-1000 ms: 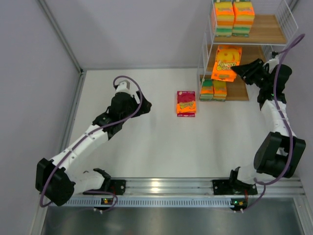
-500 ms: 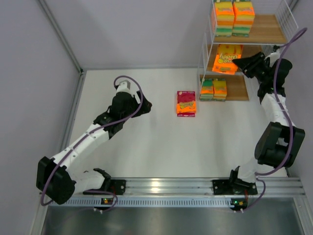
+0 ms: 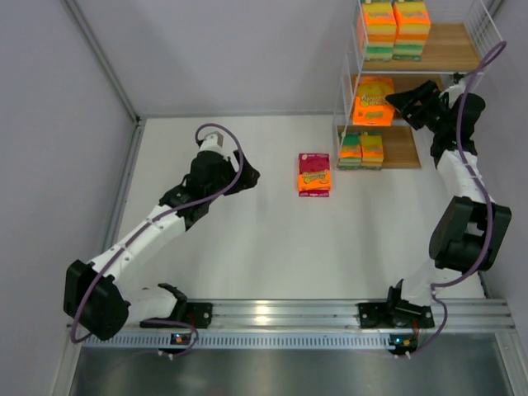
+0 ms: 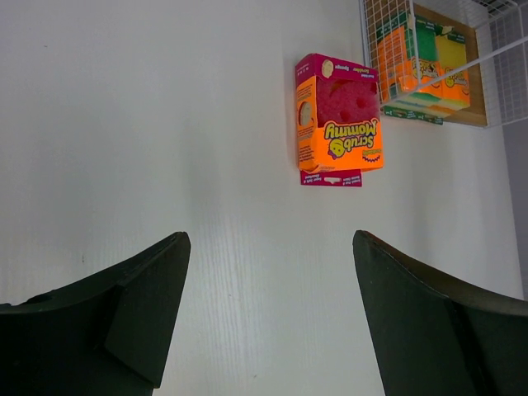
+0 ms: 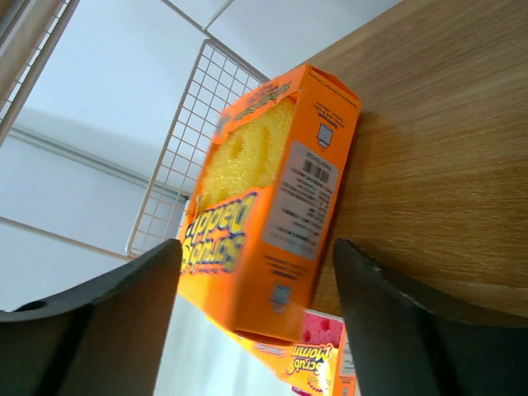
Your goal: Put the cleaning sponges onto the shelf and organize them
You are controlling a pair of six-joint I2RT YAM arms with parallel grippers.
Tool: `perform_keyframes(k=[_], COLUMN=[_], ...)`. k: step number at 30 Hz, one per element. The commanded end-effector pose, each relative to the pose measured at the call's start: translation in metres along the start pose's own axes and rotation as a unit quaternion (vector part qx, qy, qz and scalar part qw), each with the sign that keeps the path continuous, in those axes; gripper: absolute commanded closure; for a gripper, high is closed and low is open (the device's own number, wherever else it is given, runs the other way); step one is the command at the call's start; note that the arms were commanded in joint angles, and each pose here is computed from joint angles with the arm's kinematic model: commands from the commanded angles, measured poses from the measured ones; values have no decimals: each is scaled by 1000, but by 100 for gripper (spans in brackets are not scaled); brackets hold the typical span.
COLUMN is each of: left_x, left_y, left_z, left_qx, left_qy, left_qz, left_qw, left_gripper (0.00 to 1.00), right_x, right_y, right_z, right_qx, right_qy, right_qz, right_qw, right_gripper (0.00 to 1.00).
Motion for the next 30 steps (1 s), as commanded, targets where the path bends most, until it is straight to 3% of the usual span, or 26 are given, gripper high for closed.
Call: perform_keyframes(k=[1, 5, 6, 9, 13, 18, 24, 30], left_x=[11, 11, 13, 14, 8, 4, 9, 31], left_y=[-12, -13, -15, -18, -20, -19, -23, -53], left_z=[0, -1, 0, -1, -5, -9, -12, -22], left_qx=[-31, -36, -41, -54, -71, -72, -83, -160], left_qy=[-6, -3, -3, 5, 30, 41, 33, 12], left_qz=[-8, -13, -18, -30, -38, -38, -49, -91], left_qw=[999, 999, 999, 998, 996, 996, 995, 983], left_gripper=[14, 14, 14, 14, 14, 15, 15, 16], right_x=[17, 13, 12, 7, 1, -4, -5, -8], right_y=[23, 27, 29, 31, 33, 40, 40, 39], right_z=[-1, 8, 13, 22, 34, 49, 45, 39], right_qx=[12, -10, -15, -34, -59, -84, -77, -25], right_qy=[-13, -12, -14, -21, -33, -63, -60, -64], right_qz=[51, 57, 64, 69, 73, 92, 100, 121], right_qw=[999, 998, 998, 997, 995, 990, 990, 990], right_gripper=[20, 9, 2, 1, 9, 27, 33, 32])
Point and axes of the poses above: each gripper's point midway between its finger pads, its own z axis back along the fingers, its own y axis along the line the jaws close on, x = y × z, the point moved 10 cm from there along z, back along the fingers, and after that the axes turned 4 degrees about z, right-handed, at the moved point
